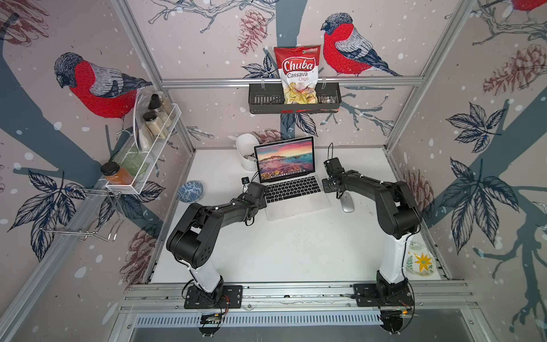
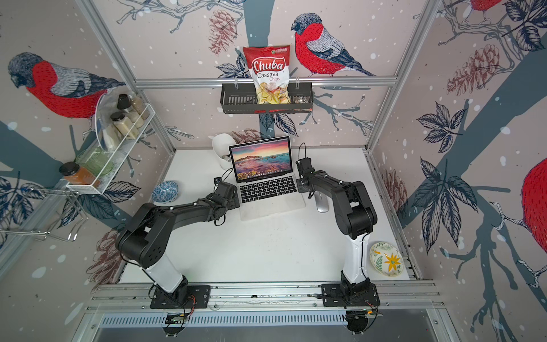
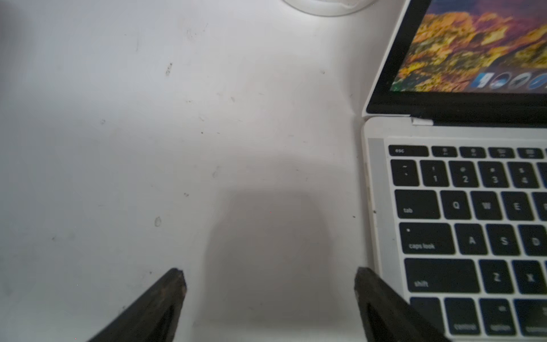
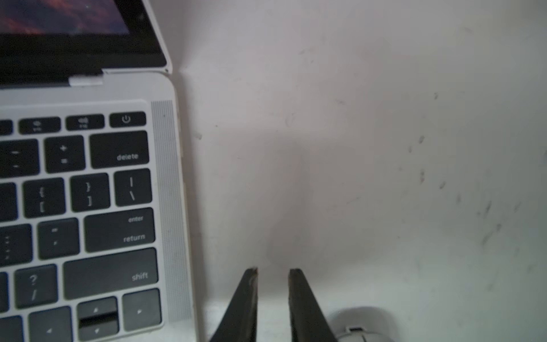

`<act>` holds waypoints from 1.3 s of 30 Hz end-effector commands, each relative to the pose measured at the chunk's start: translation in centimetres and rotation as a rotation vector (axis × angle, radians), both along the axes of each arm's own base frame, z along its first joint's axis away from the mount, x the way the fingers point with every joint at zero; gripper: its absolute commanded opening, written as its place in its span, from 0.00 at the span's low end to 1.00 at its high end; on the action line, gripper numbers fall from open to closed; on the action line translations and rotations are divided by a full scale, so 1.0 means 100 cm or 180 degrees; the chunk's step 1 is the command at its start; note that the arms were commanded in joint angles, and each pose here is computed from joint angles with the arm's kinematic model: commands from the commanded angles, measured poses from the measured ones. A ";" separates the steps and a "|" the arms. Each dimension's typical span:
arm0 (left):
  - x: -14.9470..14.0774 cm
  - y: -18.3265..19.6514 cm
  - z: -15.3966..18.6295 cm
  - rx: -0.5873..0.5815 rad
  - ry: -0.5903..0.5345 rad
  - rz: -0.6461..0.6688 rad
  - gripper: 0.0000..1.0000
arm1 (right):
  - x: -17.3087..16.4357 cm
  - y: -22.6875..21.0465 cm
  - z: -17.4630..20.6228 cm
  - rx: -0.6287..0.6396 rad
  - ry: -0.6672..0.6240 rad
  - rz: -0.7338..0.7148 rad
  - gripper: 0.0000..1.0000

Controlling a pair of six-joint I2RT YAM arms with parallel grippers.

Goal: Remove the wireless mouse receiver from the laptop
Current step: Adjust the laptop at the center of the board.

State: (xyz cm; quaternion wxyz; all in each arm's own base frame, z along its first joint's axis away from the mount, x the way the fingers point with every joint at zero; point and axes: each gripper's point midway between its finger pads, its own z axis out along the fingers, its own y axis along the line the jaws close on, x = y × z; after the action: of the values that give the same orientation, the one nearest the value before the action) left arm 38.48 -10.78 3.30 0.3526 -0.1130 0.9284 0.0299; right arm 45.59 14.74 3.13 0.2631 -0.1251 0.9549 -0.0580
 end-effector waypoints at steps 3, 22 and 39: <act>0.007 -0.003 -0.004 -0.0032 -0.0038 -0.0026 0.93 | 0.000 -0.005 -0.005 -0.0122 0.0026 -0.0024 0.23; 0.006 -0.016 -0.027 -0.0133 0.0141 -0.0213 0.90 | -0.067 0.031 -0.035 -0.0227 0.0310 0.0314 0.20; -0.004 -0.052 -0.050 -0.0272 0.0296 -0.0620 0.89 | -0.110 0.058 -0.043 -0.0089 0.0404 0.0451 0.20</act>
State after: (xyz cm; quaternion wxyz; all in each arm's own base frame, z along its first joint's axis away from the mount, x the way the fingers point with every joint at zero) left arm 40.80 -11.94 1.37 0.3858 -0.1031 0.9163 0.0302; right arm 38.59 17.29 1.68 0.2805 -0.1651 0.9350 -0.1409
